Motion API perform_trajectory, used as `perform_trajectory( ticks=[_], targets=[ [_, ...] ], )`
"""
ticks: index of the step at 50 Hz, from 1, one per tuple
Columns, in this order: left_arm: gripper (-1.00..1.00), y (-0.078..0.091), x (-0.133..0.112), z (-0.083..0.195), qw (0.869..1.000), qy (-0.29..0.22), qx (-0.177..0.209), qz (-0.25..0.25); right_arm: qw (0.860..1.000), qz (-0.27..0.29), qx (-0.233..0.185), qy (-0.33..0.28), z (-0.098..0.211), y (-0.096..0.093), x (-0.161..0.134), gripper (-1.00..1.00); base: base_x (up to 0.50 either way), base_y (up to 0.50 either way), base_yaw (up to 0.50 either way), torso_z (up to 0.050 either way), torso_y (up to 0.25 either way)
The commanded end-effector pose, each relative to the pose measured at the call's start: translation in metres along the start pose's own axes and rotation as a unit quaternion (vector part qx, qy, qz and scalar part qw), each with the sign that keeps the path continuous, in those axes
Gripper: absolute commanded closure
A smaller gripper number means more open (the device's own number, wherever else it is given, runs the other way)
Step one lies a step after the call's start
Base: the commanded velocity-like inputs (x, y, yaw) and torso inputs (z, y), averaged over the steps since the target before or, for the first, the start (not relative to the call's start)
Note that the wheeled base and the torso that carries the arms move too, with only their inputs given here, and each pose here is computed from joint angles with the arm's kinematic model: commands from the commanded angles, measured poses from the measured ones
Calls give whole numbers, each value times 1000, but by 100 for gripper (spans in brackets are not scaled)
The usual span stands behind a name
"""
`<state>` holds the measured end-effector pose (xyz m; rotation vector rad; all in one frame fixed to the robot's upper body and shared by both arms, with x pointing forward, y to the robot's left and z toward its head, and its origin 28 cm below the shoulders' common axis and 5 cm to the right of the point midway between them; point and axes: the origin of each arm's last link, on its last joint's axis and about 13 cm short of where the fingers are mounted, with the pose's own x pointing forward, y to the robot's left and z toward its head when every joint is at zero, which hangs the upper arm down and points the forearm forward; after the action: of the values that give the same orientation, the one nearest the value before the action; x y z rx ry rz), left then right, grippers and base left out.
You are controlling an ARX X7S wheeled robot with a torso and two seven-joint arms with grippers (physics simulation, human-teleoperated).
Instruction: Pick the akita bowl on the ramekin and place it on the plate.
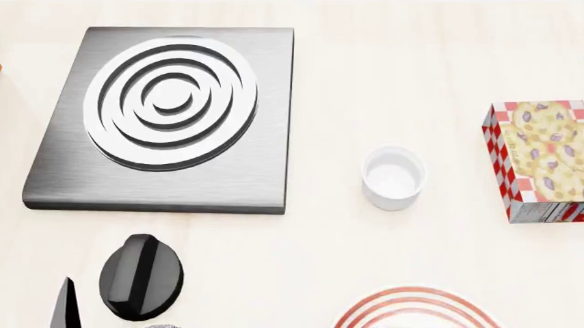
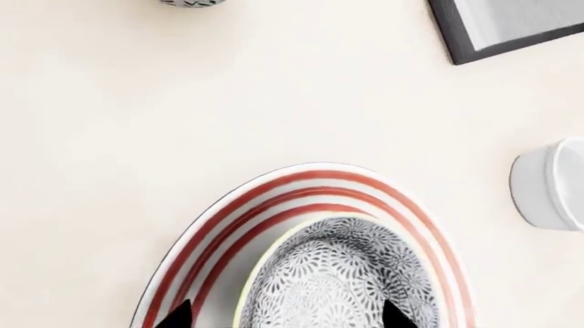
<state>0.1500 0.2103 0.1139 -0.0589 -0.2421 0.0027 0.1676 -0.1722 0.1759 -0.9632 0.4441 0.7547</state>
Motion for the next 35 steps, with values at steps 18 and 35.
perform_trajectory(
  ticks=[18, 35],
  targets=[
    [-100, 0, 0, 0, 1000, 1, 2, 1, 987, -89, 22, -135, 16, -5, -14, -100, 0, 0, 0, 0, 0],
    [-100, 1, 0, 0, 1000, -1, 3, 2, 943, -235, 86, -220, 4, -3, 14, -100, 0, 0, 0, 0, 0]
  ],
)
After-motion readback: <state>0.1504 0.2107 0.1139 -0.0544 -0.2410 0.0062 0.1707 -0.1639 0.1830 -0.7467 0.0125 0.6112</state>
